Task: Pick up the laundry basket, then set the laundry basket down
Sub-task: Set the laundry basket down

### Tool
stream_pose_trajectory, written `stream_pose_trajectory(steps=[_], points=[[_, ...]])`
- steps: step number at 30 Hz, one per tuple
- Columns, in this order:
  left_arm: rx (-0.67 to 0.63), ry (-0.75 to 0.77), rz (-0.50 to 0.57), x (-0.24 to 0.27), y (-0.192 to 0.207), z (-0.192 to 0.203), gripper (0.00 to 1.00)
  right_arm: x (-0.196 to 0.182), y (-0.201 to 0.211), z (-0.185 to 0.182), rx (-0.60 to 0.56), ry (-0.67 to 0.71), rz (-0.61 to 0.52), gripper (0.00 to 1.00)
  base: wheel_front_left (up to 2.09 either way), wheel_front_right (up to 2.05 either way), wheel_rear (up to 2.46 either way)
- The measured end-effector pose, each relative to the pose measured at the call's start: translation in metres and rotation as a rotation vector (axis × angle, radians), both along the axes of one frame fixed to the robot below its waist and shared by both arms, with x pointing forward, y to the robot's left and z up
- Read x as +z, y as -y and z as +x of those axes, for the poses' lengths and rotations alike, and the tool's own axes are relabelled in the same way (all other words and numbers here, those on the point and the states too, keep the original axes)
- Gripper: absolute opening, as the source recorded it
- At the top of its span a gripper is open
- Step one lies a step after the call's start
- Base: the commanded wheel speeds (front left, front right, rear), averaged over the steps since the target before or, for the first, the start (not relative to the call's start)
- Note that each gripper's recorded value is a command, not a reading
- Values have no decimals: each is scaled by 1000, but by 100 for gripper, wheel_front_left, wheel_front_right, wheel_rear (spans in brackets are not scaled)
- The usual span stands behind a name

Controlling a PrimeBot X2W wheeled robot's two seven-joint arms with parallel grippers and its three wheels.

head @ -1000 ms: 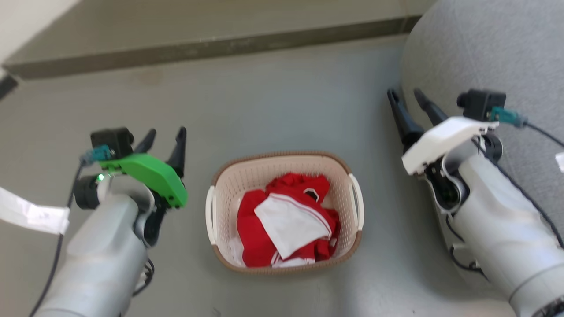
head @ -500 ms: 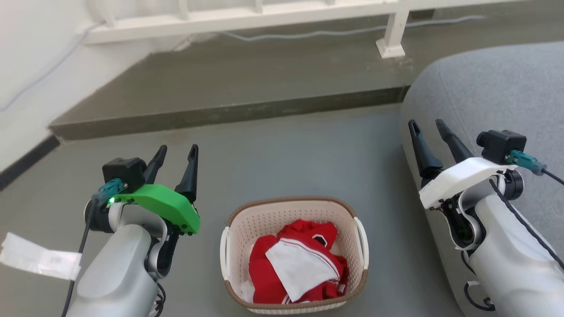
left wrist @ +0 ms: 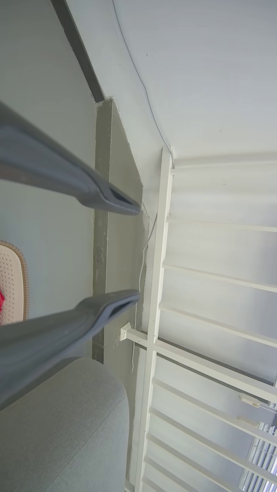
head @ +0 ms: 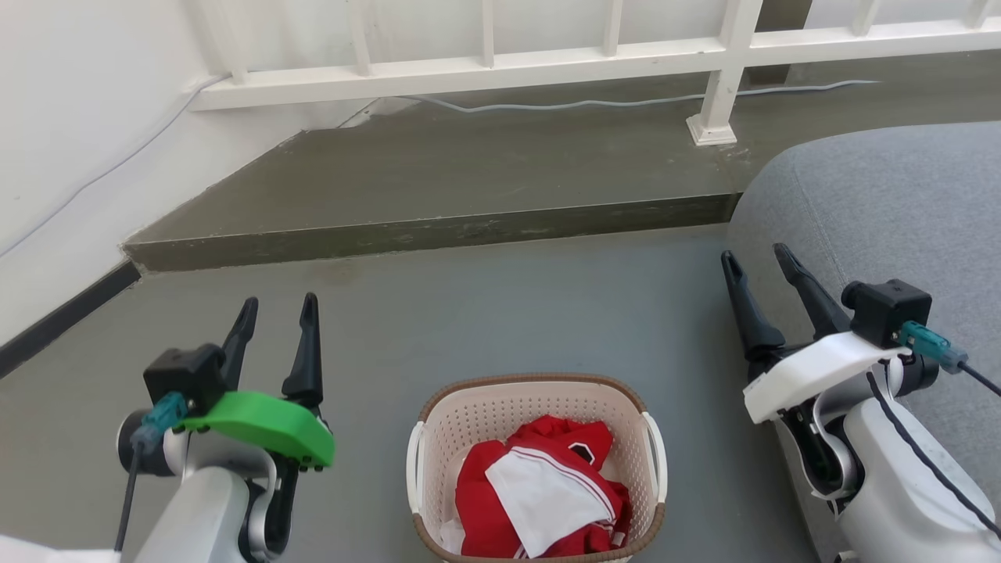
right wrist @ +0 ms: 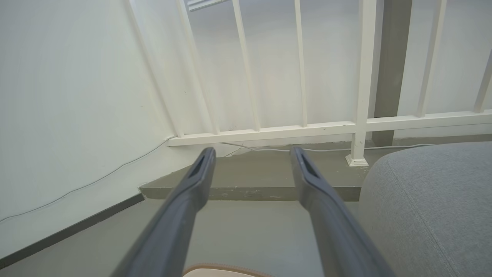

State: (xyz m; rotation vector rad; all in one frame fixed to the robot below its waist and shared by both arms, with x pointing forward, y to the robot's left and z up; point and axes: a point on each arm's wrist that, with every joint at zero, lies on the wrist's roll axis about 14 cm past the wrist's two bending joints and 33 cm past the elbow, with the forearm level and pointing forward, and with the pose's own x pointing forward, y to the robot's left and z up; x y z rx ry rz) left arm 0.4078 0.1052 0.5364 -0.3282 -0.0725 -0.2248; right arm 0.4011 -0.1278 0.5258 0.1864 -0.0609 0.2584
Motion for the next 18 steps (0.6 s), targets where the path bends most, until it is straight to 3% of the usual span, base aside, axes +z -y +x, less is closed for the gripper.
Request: stream_pose_trajectory(steps=[18], points=[[39, -6, 2, -13, -9, -29, 100, -9, -3, -21, -20, -9, 23, 100, 0, 0, 0]])
